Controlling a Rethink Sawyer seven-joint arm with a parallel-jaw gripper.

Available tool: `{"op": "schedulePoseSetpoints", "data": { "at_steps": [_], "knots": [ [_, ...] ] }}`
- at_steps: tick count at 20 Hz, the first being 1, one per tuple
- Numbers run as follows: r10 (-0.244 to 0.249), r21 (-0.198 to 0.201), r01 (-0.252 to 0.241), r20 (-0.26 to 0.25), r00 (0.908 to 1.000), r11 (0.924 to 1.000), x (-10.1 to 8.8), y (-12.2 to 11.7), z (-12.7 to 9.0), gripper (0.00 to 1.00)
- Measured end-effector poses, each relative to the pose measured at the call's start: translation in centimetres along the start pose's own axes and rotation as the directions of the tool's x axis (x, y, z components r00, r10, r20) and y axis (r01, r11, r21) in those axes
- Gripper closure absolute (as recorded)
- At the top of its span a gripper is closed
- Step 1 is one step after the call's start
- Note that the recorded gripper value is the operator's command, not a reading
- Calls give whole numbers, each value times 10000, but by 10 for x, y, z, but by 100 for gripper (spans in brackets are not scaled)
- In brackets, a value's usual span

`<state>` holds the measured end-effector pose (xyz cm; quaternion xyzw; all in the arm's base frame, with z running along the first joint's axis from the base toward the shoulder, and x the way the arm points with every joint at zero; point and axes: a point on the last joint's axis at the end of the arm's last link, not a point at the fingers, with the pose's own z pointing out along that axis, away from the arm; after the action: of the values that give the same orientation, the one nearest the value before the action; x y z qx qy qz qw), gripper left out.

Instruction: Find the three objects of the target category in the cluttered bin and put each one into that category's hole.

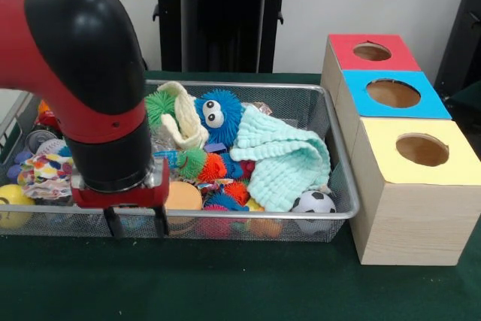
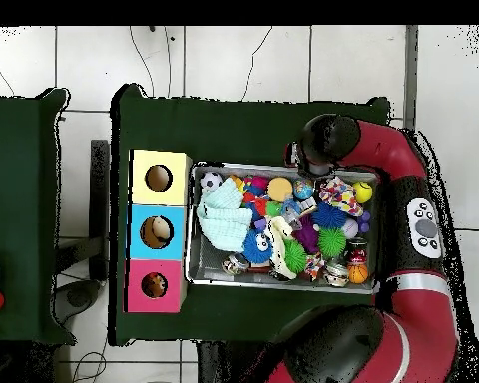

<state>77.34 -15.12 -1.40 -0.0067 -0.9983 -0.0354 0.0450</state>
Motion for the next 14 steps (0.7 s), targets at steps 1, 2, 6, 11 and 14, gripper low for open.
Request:
{"op": "schedulePoseSetpoints", "data": {
  "at_steps": [1, 2, 6, 11, 14],
  "knots": [
    [-2, -21, 2, 27, 10000, 10000, -6, 6, 13, 0],
    [27, -46, -27, 36, 10000, 10000, -9, 10, 24, 0],
    [143, -126, -143, -13, 9999, 9998, -13, 13, 53, 0],
    [769, -402, -773, -98, 9970, 9962, -31, -2, 55, 0],
    [1000, -646, -1024, -398, 9942, 9926, -35, -6, 55, 0]
  ]
}}
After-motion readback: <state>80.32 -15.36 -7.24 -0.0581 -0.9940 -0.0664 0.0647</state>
